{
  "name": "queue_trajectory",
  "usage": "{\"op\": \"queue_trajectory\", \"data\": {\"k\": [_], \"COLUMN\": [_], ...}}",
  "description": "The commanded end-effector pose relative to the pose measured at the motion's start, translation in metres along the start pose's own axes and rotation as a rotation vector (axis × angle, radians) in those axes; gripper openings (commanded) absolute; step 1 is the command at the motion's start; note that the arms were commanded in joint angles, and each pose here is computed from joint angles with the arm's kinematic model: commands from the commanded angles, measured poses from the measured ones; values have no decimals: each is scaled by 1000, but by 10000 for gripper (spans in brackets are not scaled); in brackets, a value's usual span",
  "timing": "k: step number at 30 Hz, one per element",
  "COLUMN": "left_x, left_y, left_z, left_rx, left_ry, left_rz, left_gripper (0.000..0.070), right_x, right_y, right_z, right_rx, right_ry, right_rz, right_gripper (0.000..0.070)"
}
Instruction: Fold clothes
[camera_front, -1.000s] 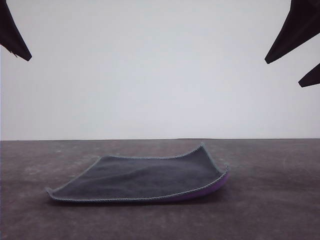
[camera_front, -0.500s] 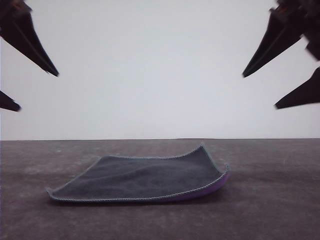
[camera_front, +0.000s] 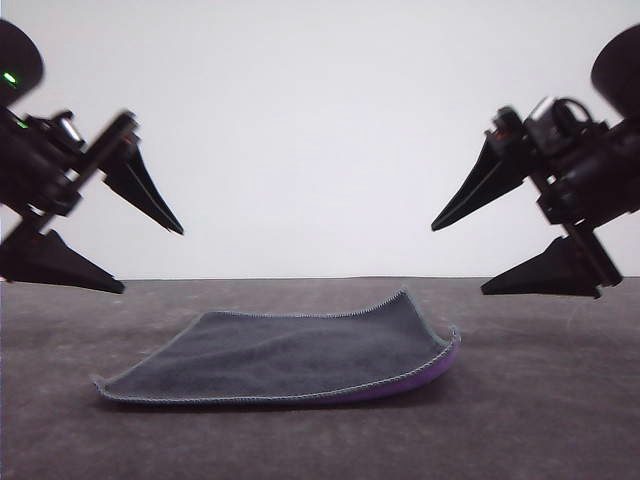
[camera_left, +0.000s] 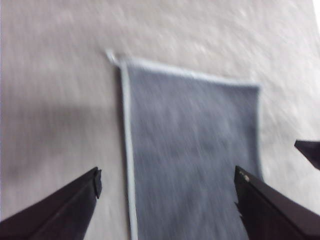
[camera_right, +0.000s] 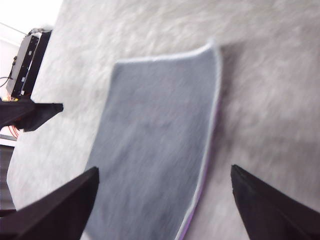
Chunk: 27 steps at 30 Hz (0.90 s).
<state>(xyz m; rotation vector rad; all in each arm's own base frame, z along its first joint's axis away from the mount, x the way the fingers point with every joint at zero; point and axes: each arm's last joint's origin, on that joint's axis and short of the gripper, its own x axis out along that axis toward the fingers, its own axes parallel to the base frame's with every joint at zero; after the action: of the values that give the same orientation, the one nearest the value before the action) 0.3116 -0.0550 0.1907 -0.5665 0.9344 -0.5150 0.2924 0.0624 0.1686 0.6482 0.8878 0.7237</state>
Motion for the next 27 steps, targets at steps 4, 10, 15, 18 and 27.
{"op": "queue_trajectory", "data": {"k": [4, 10, 15, 18, 27], "left_x": [28, 58, 79, 90, 103], "left_y": [6, 17, 16, 11, 1], "left_z": [23, 41, 46, 44, 37], "left_rx": [5, -19, -33, -23, 0], "left_ry": [17, 62, 122, 147, 179], "left_rz": [-7, -3, -14, -21, -35], "left_gripper": [509, 509, 509, 509, 509], "right_x": [16, 29, 35, 37, 55], "right_y": [-8, -14, -17, -19, -36], "right_z": [20, 38, 46, 46, 43], "right_rx": [-26, -31, -32, -28, -4], "right_ry": [-1, -3, 0, 5, 54], "right_rz": [6, 9, 19, 19, 53], "right_gripper": [521, 521, 521, 521, 520]}}
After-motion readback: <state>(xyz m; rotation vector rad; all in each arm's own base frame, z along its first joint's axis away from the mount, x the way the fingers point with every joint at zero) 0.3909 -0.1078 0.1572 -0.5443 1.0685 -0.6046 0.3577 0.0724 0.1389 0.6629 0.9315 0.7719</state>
